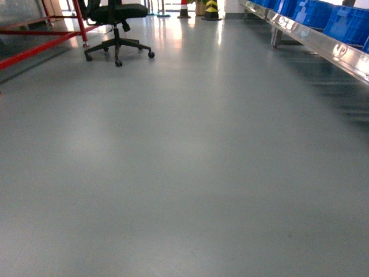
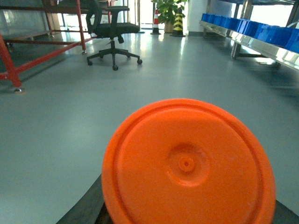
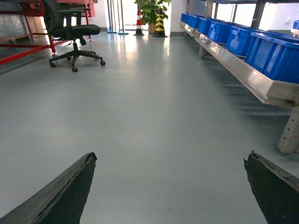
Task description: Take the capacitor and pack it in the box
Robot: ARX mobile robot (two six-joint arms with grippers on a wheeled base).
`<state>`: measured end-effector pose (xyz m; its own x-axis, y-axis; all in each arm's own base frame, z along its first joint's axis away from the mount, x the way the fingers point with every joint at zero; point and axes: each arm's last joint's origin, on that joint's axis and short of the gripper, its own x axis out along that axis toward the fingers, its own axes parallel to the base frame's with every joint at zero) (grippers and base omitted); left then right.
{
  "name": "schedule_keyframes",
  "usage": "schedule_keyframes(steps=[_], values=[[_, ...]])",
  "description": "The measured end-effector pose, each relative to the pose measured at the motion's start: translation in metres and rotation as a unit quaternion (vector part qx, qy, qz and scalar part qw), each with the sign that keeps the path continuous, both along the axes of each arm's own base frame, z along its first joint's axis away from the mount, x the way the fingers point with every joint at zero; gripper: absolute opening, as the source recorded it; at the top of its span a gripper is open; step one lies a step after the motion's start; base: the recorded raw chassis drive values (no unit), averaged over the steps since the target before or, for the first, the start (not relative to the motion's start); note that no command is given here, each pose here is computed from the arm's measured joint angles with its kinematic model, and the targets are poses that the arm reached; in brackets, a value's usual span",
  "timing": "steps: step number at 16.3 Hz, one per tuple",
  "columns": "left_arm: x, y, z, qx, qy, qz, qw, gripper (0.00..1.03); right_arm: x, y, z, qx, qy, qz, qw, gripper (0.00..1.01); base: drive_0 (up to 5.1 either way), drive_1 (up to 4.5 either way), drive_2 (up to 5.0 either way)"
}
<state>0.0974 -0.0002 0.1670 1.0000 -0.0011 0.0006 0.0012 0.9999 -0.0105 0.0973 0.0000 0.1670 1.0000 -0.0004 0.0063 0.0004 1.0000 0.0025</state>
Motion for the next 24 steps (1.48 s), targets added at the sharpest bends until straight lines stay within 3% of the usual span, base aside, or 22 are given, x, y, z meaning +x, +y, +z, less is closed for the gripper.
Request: schedule_keyframes(steps=[24], values=[[0.0,0.0,-0.0002,0.0,0.001,0.001,1.0,0.44,0.0,0.0,-0.0003,0.0,0.002,0.0,1.0,0.98,-4.9,2.65,2.3]])
